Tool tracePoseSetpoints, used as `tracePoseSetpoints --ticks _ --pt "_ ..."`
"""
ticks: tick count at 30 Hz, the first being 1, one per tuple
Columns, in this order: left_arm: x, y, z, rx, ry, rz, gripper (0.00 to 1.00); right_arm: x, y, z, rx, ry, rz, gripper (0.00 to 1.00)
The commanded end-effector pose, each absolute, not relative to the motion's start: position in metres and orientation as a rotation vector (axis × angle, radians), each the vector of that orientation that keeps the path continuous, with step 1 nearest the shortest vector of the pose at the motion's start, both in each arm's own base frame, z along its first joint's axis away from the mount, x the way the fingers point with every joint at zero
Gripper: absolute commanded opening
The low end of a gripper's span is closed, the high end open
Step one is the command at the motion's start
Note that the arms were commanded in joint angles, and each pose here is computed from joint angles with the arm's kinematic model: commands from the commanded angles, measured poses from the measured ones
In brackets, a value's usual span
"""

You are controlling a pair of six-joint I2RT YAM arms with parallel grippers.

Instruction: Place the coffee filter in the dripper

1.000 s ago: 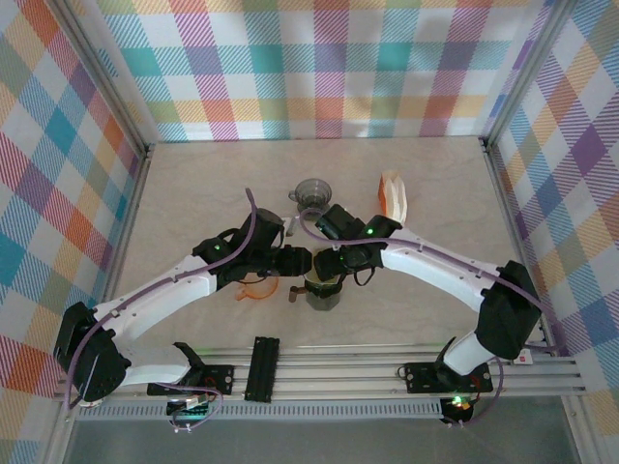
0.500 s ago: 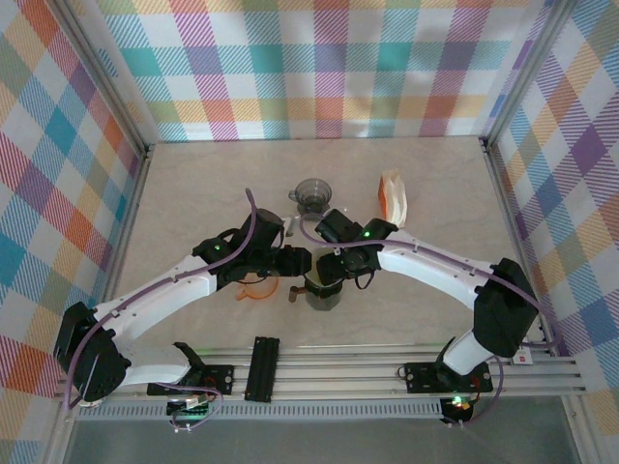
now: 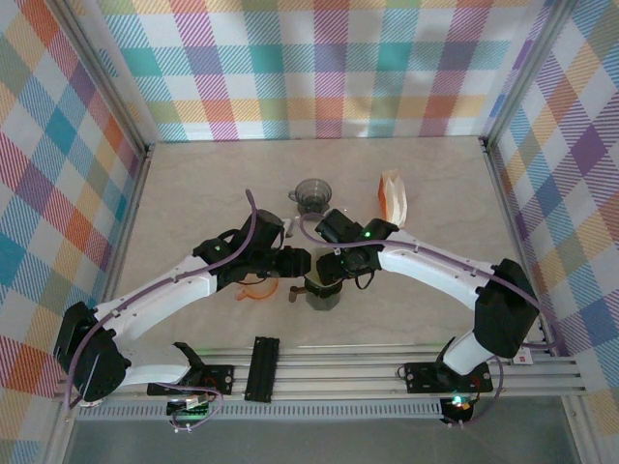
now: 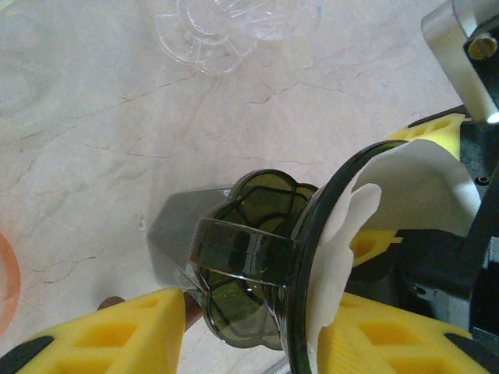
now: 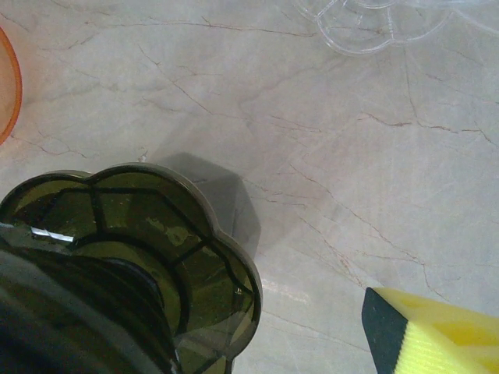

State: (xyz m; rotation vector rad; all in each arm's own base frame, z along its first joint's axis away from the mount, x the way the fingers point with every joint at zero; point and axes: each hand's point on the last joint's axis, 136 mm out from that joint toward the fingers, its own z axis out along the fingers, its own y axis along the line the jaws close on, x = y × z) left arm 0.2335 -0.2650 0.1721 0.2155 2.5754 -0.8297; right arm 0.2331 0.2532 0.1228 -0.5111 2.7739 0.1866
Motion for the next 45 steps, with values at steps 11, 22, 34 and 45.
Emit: tracePoseSetpoints --ticks 11,22,34,45 --pt "0.230 -0.264 0.166 0.198 2.588 -0.821 0.46 0.233 0.251 0.113 -0.486 2.792 0.180 0.78" --pt "0.230 -0.263 0.167 0.194 2.586 -0.819 0.46 0.238 0.253 0.151 -0.476 2.702 0.237 0.79" --pt "0.232 -0.264 0.175 0.188 2.567 -0.832 0.46 0.238 0.229 0.211 -0.372 2.502 0.308 0.82" --pt "0.230 -0.266 0.201 0.185 2.499 -0.903 0.62 0.233 0.221 0.229 -0.323 2.426 0.382 0.83"
